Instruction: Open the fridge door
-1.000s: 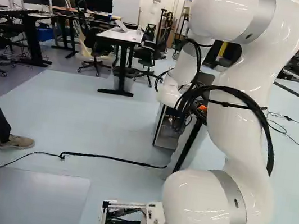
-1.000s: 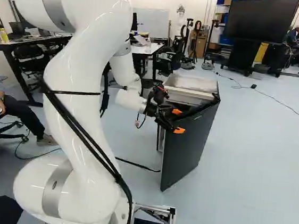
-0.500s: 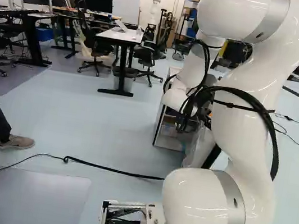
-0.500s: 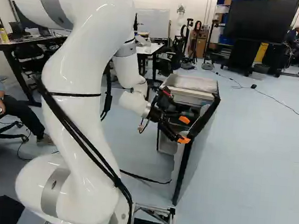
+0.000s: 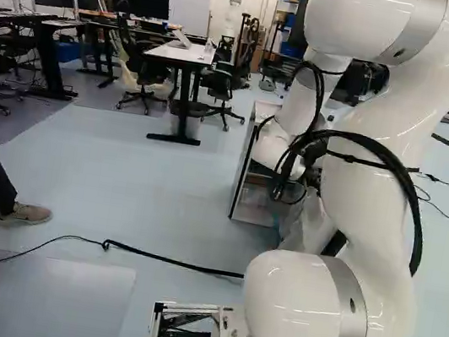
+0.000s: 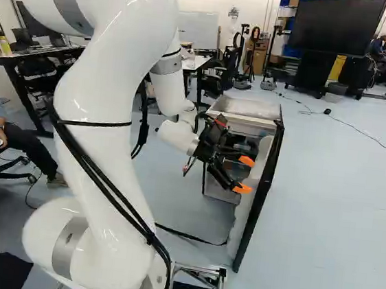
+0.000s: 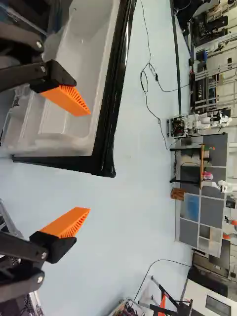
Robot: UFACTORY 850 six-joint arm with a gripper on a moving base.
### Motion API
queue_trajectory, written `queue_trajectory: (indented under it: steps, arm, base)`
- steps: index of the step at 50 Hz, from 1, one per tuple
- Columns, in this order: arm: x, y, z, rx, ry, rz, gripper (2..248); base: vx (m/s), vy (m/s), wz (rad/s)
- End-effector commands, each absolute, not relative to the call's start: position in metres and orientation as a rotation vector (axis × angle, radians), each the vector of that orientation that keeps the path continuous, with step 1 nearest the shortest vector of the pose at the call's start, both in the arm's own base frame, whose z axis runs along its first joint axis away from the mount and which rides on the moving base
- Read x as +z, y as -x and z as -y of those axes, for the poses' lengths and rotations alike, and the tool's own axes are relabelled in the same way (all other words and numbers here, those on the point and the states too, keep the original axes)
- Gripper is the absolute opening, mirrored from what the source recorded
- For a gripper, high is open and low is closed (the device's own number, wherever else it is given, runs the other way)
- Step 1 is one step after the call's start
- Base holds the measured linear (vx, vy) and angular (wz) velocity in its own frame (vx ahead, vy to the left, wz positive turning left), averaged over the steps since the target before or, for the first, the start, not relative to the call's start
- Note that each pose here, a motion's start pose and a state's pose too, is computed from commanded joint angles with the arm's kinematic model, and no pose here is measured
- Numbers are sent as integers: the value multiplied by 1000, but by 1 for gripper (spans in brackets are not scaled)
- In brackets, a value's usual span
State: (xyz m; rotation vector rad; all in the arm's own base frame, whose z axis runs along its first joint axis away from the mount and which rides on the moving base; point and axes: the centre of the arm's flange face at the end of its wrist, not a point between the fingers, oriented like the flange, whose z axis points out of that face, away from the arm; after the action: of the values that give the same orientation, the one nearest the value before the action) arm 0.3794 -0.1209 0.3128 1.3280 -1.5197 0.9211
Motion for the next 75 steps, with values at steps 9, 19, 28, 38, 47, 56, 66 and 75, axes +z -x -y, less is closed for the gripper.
queue_trajectory:
  steps: [9,19,28,38,47,56,66,75]
  arm:
    - [313,-383,126,919,-1316,1529,247]
    - [314,-392,142,909,-1278,1560,247]
    - [314,-401,162,897,-1233,1596,247]
    - [314,-410,185,879,-1183,1641,247]
    - [315,-417,207,869,-1136,1674,247]
    - [315,-423,228,861,-1090,1703,247]
    - [316,-430,252,854,-1040,1733,247]
    - [316,-436,274,850,-996,1758,247]
  base:
    - [0,0,0]
    - [0,0,0]
    - [0,0,0]
    - [0,0,0]
    - [0,0,0]
    - [0,0,0]
    - [0,0,0]
    - [0,0,0]
